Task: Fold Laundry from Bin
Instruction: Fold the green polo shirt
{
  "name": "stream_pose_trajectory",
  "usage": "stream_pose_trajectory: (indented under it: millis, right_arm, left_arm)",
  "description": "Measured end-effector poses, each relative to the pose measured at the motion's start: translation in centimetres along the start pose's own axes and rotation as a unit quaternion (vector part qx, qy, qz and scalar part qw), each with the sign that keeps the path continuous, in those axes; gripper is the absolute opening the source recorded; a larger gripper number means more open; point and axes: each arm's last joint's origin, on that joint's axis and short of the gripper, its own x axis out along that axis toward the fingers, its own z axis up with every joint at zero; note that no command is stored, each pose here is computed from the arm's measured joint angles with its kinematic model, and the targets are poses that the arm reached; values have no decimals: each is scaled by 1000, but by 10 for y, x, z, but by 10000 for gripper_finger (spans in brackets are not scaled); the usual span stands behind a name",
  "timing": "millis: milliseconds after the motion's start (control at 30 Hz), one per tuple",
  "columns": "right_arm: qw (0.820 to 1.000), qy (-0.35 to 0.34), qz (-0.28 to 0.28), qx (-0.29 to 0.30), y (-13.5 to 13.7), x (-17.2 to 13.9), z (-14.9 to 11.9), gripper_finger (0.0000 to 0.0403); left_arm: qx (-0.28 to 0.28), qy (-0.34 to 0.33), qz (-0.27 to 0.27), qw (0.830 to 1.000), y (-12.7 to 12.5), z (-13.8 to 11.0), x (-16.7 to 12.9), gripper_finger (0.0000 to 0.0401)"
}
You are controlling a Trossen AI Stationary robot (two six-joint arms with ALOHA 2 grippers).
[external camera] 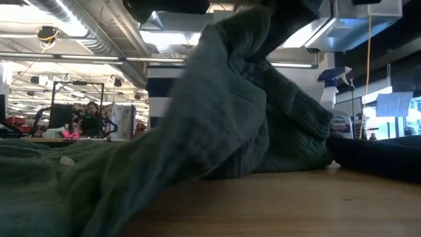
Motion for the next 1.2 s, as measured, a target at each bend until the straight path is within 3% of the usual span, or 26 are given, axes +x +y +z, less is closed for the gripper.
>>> stream_pose_trajectory:
  millis: [200, 367, 600, 933, 1033, 1200]
  right_arm:
    - [1000, 12, 16, 5, -6, 4, -2, 1]
    - [1000, 23, 18, -1, -6, 3, -4, 1]
    - [999, 30, 17, 1, -9, 5, -6, 1]
    - [998, 39, 26, 29, -31, 16, -8, 1]
    - [998, 42, 39, 36, -35, 18, -9, 1]
    - [997, 39, 48, 43, -39, 18, -9, 1]
  left_arm:
    - [-52, -10, 28, 998, 2, 0, 0, 151]
    - [-76, -12, 4, 997, 0, 2, 0, 156]
    - [-86, -27, -7, 996, -2, 6, 0, 207]
    - [-84, 12, 22, 996, 2, -13, 20, 296]
    - [-82, 9, 55, 995, 4, -14, 20, 306]
    - [-90, 9, 59, 994, 8, -13, 22, 308]
